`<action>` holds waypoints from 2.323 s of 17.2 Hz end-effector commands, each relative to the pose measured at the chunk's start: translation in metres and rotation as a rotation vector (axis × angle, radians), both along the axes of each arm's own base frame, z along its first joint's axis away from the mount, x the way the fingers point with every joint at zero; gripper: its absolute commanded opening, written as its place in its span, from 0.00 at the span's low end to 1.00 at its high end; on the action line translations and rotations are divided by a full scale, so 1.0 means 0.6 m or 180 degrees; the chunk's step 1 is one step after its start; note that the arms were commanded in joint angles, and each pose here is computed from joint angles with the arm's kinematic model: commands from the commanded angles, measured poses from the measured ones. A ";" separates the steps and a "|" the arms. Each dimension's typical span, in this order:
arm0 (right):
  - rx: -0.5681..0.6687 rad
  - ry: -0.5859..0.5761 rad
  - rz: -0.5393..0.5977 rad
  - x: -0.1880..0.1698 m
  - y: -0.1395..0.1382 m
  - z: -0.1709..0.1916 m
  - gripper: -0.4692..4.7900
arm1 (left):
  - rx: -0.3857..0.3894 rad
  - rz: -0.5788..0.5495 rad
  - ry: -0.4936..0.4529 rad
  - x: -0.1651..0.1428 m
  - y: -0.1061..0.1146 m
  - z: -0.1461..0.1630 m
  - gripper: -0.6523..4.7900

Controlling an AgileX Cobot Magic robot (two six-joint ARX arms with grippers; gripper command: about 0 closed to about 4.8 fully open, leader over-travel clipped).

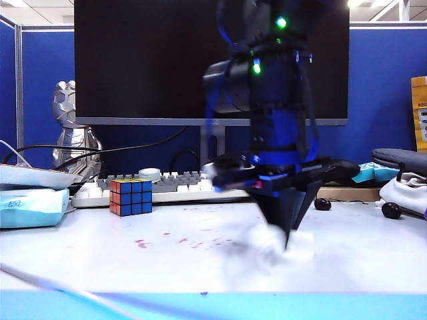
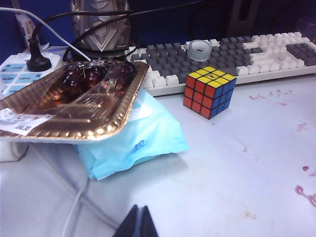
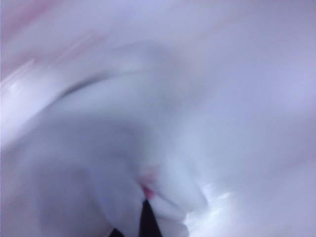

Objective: Use the wet wipes on the table to wipe the cherry juice off the table, then put the wipes back on the table.

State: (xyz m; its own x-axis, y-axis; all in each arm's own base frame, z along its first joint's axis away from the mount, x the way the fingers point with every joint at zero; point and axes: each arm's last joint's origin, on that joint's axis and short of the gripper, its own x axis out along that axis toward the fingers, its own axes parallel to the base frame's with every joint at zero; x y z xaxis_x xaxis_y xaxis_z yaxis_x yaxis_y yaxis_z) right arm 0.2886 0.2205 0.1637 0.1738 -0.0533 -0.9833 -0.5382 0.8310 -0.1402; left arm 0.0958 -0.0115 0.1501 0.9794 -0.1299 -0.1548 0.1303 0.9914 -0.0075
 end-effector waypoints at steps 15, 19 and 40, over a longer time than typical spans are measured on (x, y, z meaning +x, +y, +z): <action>0.0751 -0.0292 -0.0091 0.075 0.063 0.012 0.08 | -0.0011 -0.0005 0.0027 0.000 0.000 -0.002 0.12; 0.1430 0.0192 0.0284 0.074 0.118 0.022 0.08 | -0.0010 -0.0007 0.0027 0.000 0.000 -0.002 0.12; 0.1245 0.0495 0.0075 0.142 0.088 -0.008 0.08 | -0.0010 -0.0007 0.0027 0.000 0.000 -0.002 0.12</action>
State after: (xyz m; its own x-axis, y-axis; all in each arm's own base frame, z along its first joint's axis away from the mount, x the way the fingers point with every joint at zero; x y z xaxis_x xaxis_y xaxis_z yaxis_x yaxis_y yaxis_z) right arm 0.3889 0.2645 0.1711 0.1514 0.3312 -0.9313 -0.5097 0.8334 0.2135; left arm 0.0958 -0.0115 0.1500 0.9793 -0.1299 -0.1552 0.1303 0.9914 -0.0075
